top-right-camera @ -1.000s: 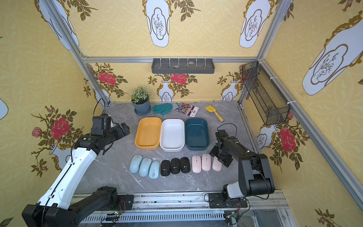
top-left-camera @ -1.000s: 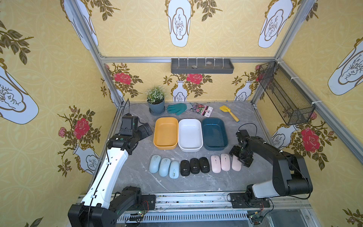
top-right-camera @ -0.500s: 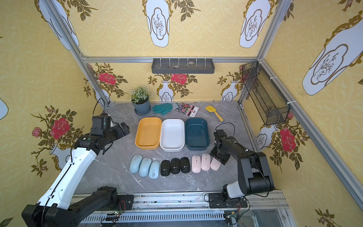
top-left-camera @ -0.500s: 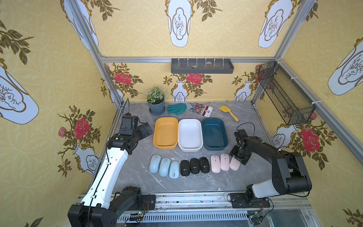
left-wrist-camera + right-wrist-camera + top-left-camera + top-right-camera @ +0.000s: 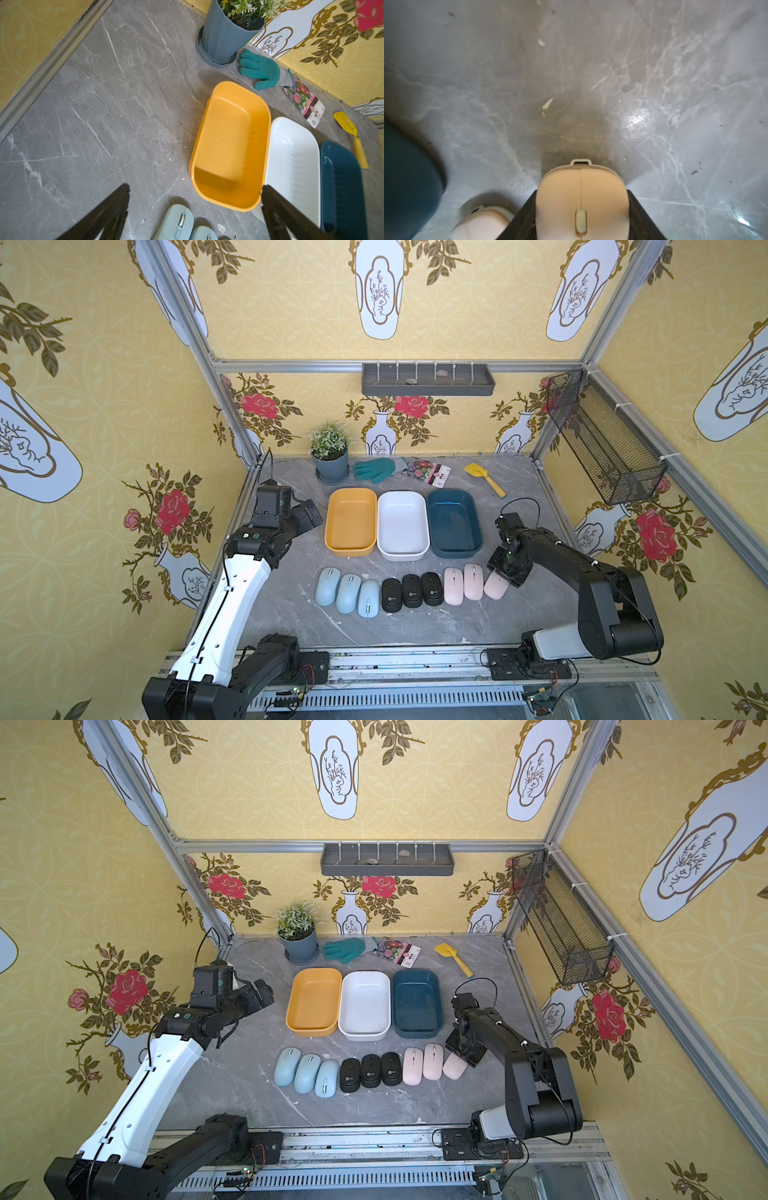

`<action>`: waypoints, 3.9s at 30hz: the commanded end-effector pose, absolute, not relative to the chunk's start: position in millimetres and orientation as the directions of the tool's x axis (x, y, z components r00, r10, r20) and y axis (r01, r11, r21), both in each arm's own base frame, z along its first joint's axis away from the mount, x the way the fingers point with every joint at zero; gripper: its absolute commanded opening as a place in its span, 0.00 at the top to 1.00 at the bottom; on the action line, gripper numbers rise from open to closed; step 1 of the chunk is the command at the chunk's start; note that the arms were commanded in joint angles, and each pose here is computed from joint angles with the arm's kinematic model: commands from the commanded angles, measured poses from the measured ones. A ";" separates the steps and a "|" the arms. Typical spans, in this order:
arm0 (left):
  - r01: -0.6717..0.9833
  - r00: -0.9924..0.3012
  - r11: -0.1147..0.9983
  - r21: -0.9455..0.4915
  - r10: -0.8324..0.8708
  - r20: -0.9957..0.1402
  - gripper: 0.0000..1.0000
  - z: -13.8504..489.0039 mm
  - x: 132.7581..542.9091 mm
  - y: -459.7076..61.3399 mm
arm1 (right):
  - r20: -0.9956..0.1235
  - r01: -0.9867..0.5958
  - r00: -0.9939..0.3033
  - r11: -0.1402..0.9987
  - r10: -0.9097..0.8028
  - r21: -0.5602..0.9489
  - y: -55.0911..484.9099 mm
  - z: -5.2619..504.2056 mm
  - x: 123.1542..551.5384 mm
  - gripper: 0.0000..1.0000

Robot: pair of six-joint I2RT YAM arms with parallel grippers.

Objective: Place the mice by color into the storage box
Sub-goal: Pick up the mouse from the center of the board, then place the mouse in the storage box, then pick up the mouse from the center of the board.

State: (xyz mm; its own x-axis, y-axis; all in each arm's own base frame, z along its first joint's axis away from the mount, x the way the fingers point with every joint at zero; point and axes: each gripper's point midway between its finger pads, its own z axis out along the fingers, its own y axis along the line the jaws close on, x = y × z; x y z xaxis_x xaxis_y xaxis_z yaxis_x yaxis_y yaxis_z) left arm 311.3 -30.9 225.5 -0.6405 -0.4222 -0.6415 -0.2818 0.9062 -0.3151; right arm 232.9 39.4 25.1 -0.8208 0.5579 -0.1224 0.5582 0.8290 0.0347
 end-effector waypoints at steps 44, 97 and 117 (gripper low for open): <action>-0.060 -0.850 0.948 -0.313 -0.213 -0.481 0.02 191.6 269.8 -94.5 | -0.310 0.167 -0.921 0.959 0.235 0.231 170.1 90.1 460.8 0.52; -0.024 -0.822 0.958 -0.285 -0.181 -0.539 0.02 194.4 279.0 -104.9 | -0.282 0.275 -0.921 0.961 0.270 0.022 145.3 111.2 272.0 0.24; -0.042 -0.831 0.957 -0.286 -0.192 -0.521 0.02 191.8 273.4 -103.2 | -0.113 0.326 -0.939 0.945 0.325 0.013 131.5 36.6 208.3 0.26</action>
